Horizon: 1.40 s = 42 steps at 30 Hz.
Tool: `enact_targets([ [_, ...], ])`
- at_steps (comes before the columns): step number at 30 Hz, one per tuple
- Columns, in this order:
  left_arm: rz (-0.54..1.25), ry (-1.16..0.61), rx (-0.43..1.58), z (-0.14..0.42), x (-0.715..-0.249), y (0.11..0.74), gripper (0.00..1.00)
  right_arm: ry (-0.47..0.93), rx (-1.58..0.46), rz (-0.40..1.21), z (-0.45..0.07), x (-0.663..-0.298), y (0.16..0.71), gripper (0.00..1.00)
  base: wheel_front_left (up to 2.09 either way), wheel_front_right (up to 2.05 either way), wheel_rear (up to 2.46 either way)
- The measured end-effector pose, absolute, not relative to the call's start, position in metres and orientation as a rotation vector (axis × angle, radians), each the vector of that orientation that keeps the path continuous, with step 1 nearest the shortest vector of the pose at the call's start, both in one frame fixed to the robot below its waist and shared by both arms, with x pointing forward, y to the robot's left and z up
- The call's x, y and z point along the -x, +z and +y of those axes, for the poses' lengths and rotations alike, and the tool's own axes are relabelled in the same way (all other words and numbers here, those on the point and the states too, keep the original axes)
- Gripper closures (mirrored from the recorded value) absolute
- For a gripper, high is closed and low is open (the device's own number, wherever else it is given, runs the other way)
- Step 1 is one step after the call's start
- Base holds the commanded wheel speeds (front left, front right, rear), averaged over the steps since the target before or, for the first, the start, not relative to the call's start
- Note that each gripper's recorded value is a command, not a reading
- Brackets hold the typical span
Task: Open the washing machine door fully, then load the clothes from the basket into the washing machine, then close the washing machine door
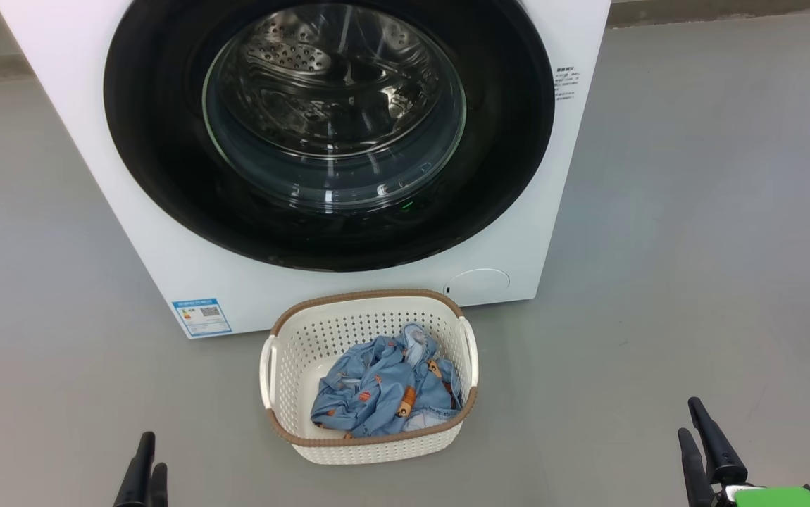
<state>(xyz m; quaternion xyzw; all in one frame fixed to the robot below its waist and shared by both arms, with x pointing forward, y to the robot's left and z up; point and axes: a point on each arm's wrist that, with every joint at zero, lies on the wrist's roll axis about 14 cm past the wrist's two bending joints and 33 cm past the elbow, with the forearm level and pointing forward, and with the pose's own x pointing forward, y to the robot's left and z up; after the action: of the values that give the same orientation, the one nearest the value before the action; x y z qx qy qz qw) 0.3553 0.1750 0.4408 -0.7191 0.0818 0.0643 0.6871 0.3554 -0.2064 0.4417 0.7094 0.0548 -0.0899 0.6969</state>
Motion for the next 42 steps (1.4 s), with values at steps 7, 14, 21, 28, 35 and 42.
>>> enact_targets([
  [7,0.177,0.138,1.58,0.175,-0.357,0.443,0.0,-0.192,-1.533,0.126,-0.204,-0.357,0.443,0.0,0.0,0.0,0.0],
  [14,0.172,0.127,1.513,0.176,-0.359,0.446,0.0,-0.191,-1.464,0.122,-0.205,-0.358,0.445,0.0,0.0,0.0,0.0],
  [21,0.154,0.104,1.439,0.176,-0.365,0.454,0.0,-0.178,-1.38,0.108,-0.206,-0.362,0.451,0.0,0.0,0.0,0.0],
  [28,0.159,0.085,1.353,0.173,-0.366,0.456,0.0,-0.159,-1.278,0.094,-0.206,-0.367,0.458,0.0,0.0,0.0,0.0],
  [35,0.171,0.062,1.234,0.173,-0.367,0.456,0.0,-0.141,-1.163,0.097,-0.206,-0.368,0.461,0.0,0.0,0.0,0.0],
  [42,0.155,0.037,1.128,0.172,-0.371,0.462,0.0,-0.117,-1.049,0.089,-0.204,-0.372,0.467,0.0,0.0,0.0,0.0],
])
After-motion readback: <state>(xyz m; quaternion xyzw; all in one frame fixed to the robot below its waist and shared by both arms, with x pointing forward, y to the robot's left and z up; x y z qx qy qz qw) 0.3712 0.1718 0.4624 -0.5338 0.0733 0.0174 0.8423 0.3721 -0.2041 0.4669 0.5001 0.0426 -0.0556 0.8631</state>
